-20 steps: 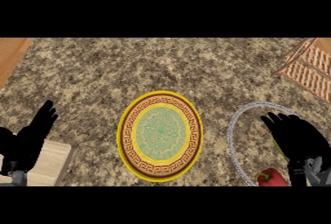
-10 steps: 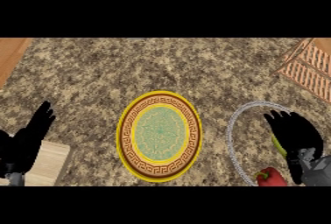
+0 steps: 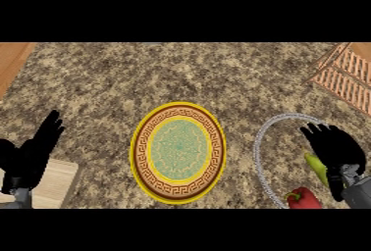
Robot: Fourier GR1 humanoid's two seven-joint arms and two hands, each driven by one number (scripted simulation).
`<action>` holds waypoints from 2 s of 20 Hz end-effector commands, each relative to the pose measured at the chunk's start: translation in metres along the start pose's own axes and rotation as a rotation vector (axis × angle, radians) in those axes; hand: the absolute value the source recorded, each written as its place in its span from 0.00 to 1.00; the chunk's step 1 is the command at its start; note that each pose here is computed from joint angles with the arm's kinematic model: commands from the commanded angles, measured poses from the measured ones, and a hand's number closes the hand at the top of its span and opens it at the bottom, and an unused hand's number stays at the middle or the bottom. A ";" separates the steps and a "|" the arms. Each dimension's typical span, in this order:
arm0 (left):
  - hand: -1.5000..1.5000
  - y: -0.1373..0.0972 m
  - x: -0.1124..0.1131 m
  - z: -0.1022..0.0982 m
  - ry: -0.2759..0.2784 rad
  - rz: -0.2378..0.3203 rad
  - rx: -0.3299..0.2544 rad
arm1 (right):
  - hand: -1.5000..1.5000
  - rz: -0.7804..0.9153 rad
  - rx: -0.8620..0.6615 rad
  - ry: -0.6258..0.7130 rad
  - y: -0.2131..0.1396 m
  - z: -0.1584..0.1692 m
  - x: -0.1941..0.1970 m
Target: Pick the pear from the placemat and place it in the tiered shelf
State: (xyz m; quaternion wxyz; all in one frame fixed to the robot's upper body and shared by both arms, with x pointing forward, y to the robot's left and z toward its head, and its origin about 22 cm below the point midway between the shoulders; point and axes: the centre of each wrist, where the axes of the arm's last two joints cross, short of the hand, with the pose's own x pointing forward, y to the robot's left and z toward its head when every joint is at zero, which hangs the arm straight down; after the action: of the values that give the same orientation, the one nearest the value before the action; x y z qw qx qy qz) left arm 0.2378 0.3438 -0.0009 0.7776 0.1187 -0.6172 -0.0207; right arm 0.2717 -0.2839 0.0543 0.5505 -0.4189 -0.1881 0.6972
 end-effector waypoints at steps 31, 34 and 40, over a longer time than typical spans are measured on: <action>0.50 0.023 -0.010 0.012 0.015 0.002 0.045 | 1.00 -0.724 -0.407 -0.018 -0.022 -0.021 -0.057; 0.50 0.011 -0.013 0.018 0.026 0.005 0.016 | 1.00 -0.823 -0.508 0.034 -0.021 -0.013 -0.087; 0.50 0.034 0.008 0.009 0.005 -0.014 0.037 | 1.00 -0.934 -0.600 0.031 -0.052 0.052 -0.119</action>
State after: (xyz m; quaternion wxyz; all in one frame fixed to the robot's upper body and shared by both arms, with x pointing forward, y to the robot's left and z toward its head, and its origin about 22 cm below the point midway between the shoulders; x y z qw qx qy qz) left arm 0.2252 0.3631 0.0031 0.7794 0.1290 -0.6131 -0.0104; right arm 0.2861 -0.3647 0.1300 0.6599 -0.4412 -0.5057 0.3377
